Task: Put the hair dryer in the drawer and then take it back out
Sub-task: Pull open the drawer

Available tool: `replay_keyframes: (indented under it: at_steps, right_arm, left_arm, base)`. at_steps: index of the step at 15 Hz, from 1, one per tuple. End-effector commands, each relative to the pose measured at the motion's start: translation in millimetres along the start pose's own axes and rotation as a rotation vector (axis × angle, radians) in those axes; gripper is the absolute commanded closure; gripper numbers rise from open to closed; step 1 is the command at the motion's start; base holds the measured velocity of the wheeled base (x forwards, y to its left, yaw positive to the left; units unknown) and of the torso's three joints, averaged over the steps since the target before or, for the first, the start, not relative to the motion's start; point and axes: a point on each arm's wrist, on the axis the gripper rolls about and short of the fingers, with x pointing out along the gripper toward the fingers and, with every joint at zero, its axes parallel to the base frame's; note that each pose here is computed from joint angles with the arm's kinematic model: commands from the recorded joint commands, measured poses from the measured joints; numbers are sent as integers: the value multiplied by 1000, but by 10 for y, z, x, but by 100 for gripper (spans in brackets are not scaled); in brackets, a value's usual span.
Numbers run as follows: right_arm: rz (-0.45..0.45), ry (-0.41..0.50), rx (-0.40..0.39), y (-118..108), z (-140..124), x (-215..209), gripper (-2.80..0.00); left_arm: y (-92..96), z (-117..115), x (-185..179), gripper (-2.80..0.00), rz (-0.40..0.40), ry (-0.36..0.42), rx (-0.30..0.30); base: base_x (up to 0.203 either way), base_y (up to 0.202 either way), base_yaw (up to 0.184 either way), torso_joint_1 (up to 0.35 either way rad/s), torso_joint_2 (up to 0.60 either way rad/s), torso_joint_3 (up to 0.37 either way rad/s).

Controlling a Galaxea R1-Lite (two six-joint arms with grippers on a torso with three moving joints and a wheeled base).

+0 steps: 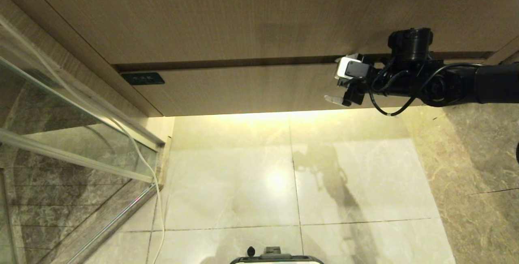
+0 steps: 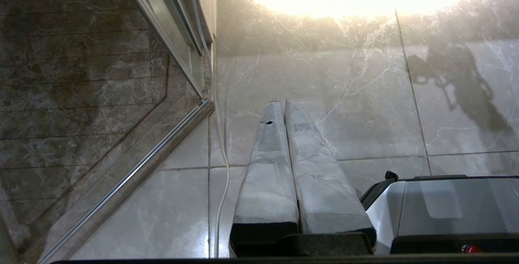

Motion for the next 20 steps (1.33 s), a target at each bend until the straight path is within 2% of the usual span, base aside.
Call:
replay_keyframes:
  at_steps: [1, 5, 10, 14, 16, 19, 20]
  right_arm:
    - [89, 34, 25, 120, -64, 27, -280]
    - [262, 110, 96, 232, -96, -122, -280]
    - [279, 145, 111, 228, -109, -256, -280]
    - [331, 219, 130, 289, -95, -390, -280]
    - [404, 288, 162, 387, -96, -508, -280]
    - [549, 390, 222, 462, -11, -993, -280]
    - [573, 402, 235, 482, 49, -1163, -280]
  left_arm:
    - [0, 0, 1, 0, 0, 1, 1]
    - [0, 0, 1, 0, 0, 1, 1]
    - [0, 0, 1, 0, 0, 1, -1]
    - [0, 0, 1, 0, 0, 1, -1]
    - [0, 0, 1, 0, 0, 1, 1]
    - [0, 0, 1, 0, 0, 1, -1]
    - [0, 0, 1, 0, 0, 1, -1]
  base:
    - [0, 0, 0, 0, 0, 0]
    - [0, 0, 0, 0, 0, 0]
    - [0, 0, 0, 0, 0, 0]
    - [0, 0, 0, 0, 0, 0]
    - [0, 0, 0, 0, 0, 0]
    - [0, 0, 0, 0, 0, 0]
    - [0, 0, 0, 0, 0, 0]
